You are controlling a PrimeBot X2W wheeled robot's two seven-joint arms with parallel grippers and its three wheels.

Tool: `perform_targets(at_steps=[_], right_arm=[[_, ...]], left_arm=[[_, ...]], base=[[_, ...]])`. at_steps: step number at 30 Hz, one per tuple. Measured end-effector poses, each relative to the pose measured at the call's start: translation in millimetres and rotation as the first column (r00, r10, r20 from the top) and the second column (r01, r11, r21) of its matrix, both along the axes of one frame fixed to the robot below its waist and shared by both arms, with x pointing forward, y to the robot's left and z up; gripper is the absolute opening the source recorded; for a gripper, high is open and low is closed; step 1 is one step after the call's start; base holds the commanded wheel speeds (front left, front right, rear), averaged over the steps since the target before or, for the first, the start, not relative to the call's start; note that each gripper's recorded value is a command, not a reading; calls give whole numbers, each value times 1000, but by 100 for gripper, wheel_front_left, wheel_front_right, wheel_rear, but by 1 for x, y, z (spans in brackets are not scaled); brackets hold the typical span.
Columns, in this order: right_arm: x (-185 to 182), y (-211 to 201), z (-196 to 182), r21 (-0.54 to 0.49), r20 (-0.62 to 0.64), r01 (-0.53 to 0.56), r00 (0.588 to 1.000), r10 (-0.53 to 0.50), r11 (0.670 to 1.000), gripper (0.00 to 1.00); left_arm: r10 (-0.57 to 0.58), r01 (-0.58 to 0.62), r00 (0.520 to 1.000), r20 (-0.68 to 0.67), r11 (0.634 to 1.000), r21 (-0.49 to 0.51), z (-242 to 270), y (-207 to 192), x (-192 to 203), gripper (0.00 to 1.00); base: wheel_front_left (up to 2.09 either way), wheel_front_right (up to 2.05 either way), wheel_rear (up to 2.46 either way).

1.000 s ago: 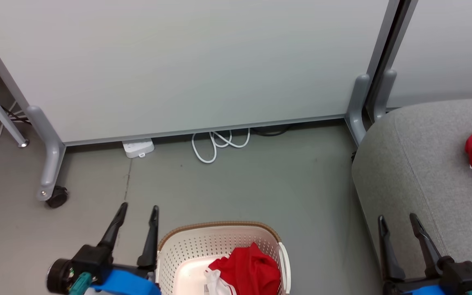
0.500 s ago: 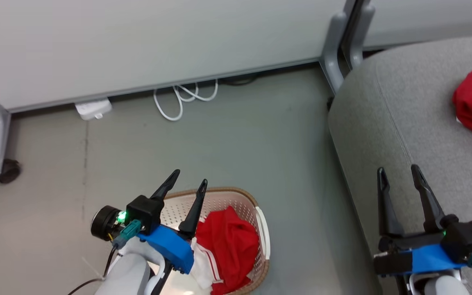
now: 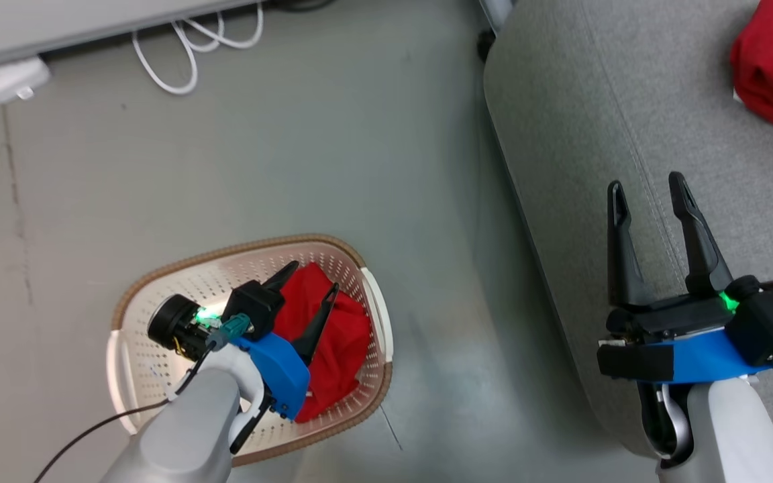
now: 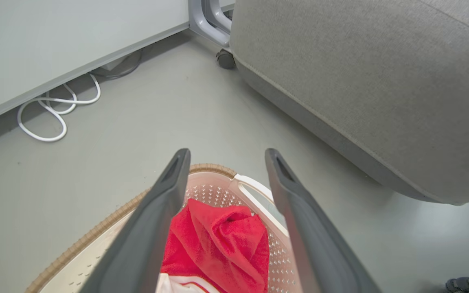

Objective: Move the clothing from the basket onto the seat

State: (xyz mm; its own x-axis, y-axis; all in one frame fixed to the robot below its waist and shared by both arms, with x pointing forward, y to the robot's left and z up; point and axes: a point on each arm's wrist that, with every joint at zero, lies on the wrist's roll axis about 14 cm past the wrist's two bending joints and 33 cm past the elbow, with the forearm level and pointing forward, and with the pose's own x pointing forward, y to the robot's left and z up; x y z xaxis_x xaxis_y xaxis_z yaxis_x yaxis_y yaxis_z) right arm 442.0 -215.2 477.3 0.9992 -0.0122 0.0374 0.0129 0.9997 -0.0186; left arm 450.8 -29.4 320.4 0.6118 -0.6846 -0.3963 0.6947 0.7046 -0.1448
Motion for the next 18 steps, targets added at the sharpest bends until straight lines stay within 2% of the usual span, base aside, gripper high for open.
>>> perform_targets(at_steps=[7,18], right_arm=[[17,-4,-25,-18,-48,2,999,-3,1000,100],[36,-10,-62,-43,-112,1,994,-6,999,100]], left_arm=[[-73,78,992,-99,996,49,-52,-9,1,100],[-118,144,966,-230,985,97,-121,-7,-7,100]], base=[[0,0,0],[0,0,0]])
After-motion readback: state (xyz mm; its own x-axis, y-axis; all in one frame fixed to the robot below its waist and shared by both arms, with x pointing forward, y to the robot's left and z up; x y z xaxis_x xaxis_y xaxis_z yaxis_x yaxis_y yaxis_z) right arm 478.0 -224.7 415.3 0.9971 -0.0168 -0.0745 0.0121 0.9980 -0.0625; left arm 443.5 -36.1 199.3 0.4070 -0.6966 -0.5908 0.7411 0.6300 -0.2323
